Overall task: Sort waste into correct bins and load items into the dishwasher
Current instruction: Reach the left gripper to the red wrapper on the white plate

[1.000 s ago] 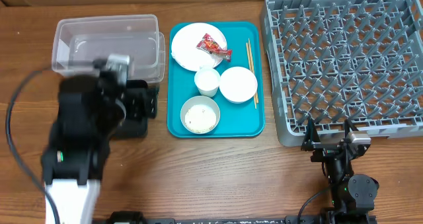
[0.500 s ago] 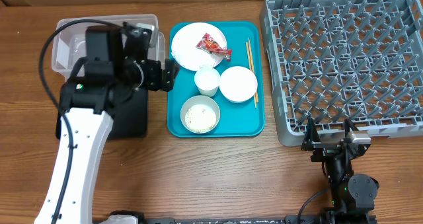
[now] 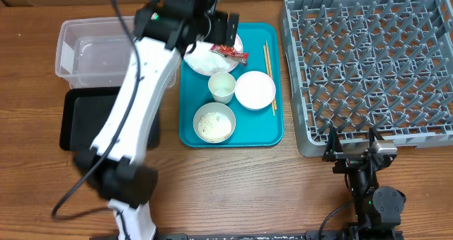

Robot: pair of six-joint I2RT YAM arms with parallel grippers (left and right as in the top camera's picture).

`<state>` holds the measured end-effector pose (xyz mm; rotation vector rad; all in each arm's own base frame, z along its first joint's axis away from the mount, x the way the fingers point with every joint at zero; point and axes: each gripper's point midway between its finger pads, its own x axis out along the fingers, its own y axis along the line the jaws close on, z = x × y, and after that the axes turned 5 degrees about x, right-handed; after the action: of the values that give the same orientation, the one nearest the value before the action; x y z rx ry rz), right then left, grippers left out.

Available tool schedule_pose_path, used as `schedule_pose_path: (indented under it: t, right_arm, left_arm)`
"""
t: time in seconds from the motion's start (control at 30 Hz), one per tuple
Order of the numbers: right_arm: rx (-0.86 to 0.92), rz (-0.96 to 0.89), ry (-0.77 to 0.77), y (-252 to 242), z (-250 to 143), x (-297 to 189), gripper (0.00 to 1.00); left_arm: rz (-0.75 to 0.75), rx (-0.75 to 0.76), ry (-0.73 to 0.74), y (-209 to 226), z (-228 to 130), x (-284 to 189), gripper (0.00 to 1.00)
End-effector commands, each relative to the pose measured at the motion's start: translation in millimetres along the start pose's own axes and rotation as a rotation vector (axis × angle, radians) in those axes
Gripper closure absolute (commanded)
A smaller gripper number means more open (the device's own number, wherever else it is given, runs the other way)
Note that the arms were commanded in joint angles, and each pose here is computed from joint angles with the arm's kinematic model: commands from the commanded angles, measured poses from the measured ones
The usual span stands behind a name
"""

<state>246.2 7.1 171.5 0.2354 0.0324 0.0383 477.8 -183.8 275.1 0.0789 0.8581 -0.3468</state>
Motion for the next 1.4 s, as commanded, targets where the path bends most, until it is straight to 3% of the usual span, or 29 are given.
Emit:
schedule_pose_path:
  t: [0.0, 0.37, 0.87, 1.07, 1.37]
  right_arm:
    - [0.001, -0.004, -0.007, -1.6, -0.9, 0.1, 0.0]
    - [0.001, -0.004, -0.007, -1.6, -0.9, 0.1, 0.0]
    - [0.001, -0.004, -0.007, -1.6, -0.9, 0.1, 0.0]
    - [0.001, -0.004, -0.007, -1.6, -0.9, 0.1, 0.0]
    - [0.001, -0.004, -0.007, -1.6, -0.9, 0.1, 0.0]
  left_arm:
    - [0.197, -0.146, 0.027, 34.8, -2.5, 50.1, 0.05]
    - [0.252, -0.226, 0.176, 45.9, -59.9, 166.9, 0.0]
    - [0.21, -0.246, 0.292, 40.3, -109.2, 225.2, 0.01]
    - [0.213, -0.241, 0.31, 40.8, -116.2, 227.8, 0.21]
    - [0.226, -0.237, 0.384, 43.5, -147.7, 249.5, 0.3]
